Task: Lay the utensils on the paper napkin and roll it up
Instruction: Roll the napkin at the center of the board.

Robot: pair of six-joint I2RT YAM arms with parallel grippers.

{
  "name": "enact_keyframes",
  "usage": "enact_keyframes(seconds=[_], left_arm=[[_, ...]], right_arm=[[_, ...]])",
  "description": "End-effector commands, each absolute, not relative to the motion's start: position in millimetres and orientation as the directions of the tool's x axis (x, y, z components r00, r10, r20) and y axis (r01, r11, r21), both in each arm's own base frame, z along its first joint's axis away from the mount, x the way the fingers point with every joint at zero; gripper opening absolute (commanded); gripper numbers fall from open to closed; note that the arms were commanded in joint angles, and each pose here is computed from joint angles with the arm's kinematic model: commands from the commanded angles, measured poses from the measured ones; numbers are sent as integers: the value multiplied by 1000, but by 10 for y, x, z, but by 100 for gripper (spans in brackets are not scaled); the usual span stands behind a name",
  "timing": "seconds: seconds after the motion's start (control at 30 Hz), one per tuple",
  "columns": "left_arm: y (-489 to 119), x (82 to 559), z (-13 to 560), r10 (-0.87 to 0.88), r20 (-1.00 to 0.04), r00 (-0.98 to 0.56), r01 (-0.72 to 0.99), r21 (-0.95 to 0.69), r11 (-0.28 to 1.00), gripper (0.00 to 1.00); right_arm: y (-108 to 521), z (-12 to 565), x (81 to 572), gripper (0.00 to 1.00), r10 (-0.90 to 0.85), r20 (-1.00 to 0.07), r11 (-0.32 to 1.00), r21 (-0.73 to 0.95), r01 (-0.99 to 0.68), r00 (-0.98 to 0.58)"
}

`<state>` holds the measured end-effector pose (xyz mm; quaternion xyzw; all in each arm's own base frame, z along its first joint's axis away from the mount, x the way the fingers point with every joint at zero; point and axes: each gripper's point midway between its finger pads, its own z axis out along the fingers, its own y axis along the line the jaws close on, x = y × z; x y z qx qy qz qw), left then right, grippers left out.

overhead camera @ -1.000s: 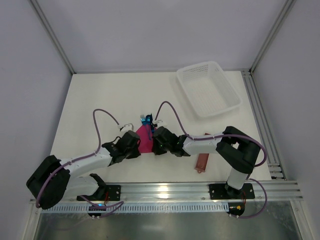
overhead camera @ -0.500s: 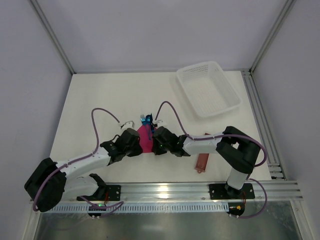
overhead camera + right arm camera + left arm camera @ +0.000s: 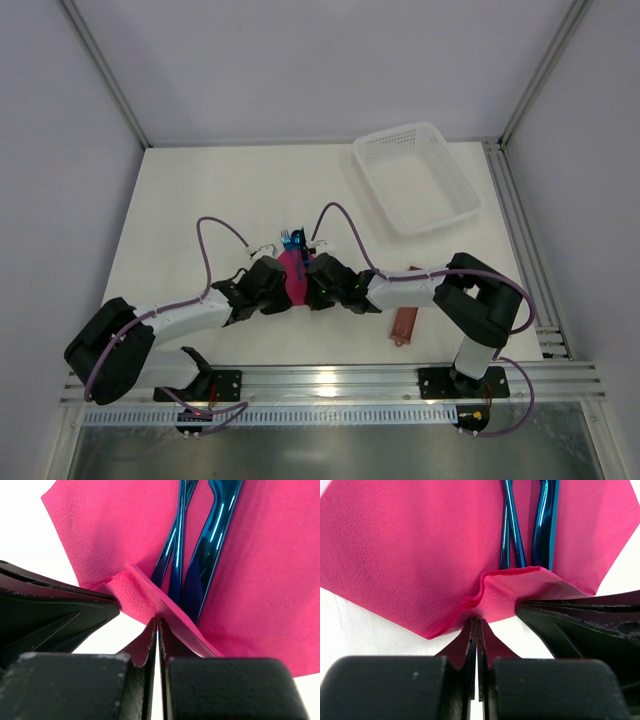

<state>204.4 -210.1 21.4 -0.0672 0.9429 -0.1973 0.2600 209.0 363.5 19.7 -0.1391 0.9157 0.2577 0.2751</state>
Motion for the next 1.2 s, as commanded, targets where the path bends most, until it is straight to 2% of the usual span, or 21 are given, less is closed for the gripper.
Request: enact_keyframes(seconds=[0.0,1.17], left_arm=[[-2136,2117,250,-245,-482,-841,-26,-417,909,1],[-1904,2005,76,-256,-451,-855,-112,-322,940,0]], right_arm=[[3532,246,2065,4,-109,-581,843,376,-385,-806],[3103,265,2231,4,-78,-604,888,320,-330,-793]])
